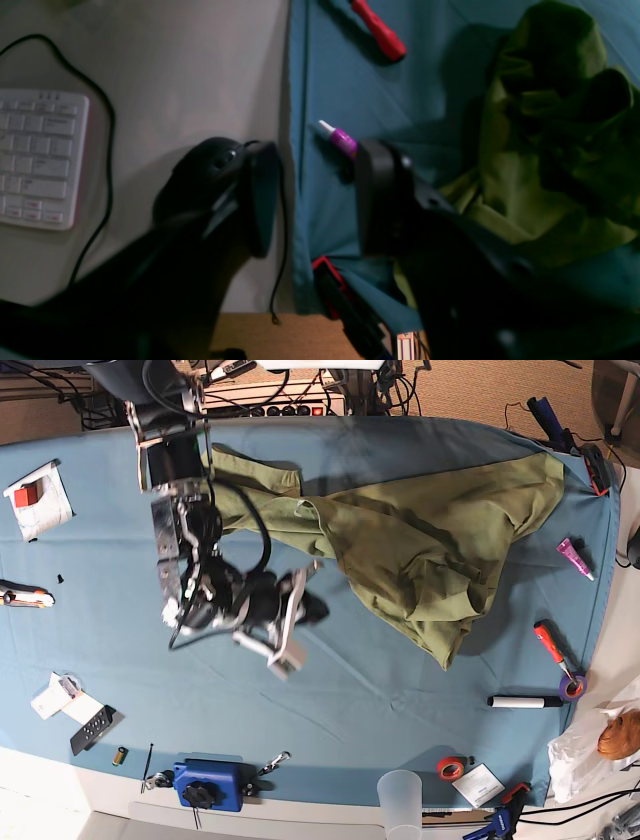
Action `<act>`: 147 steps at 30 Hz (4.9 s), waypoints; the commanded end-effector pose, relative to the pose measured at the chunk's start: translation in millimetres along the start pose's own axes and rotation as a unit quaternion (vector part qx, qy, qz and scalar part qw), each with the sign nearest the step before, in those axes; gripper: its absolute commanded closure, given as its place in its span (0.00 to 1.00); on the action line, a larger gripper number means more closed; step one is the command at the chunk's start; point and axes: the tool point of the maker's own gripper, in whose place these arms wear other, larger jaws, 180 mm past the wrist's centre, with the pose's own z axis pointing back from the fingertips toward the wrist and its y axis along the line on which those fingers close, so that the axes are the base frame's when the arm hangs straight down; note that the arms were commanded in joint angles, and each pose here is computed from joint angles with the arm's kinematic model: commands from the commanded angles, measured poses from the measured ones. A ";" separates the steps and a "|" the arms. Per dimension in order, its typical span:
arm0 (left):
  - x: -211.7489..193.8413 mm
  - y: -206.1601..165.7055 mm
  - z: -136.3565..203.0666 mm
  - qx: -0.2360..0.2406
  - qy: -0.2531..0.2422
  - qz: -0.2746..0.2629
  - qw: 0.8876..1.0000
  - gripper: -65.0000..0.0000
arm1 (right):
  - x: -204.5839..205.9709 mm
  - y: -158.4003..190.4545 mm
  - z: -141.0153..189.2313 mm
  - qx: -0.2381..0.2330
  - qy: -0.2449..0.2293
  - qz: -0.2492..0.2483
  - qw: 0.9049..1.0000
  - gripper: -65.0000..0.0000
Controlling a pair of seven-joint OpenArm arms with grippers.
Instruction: Layout the t-shirt on the table in an organized manner, then fold the t-shirt properly
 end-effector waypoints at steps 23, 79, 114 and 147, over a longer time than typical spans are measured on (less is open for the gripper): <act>18.1 0.4 5.6 0.000 -0.024 -0.017 1.000 0.60 | -2.9 -17.9 24.5 0.006 -0.047 -0.056 0.997 0.61; -45.0 -54.7 -23.7 -0.073 -0.041 0.088 0.993 0.60 | 5.1 107.4 -40.4 0.214 -0.050 -0.067 0.973 0.71; -20.2 -176.9 -99.1 -0.214 -0.026 -0.006 0.976 0.60 | -0.4 -95.3 66.5 -0.095 -0.158 -0.129 0.974 1.00; 37.1 -227.8 -207.3 -0.256 0.009 -0.067 0.964 0.61 | 29.4 -169.8 111.1 -0.290 -0.094 0.011 0.952 1.00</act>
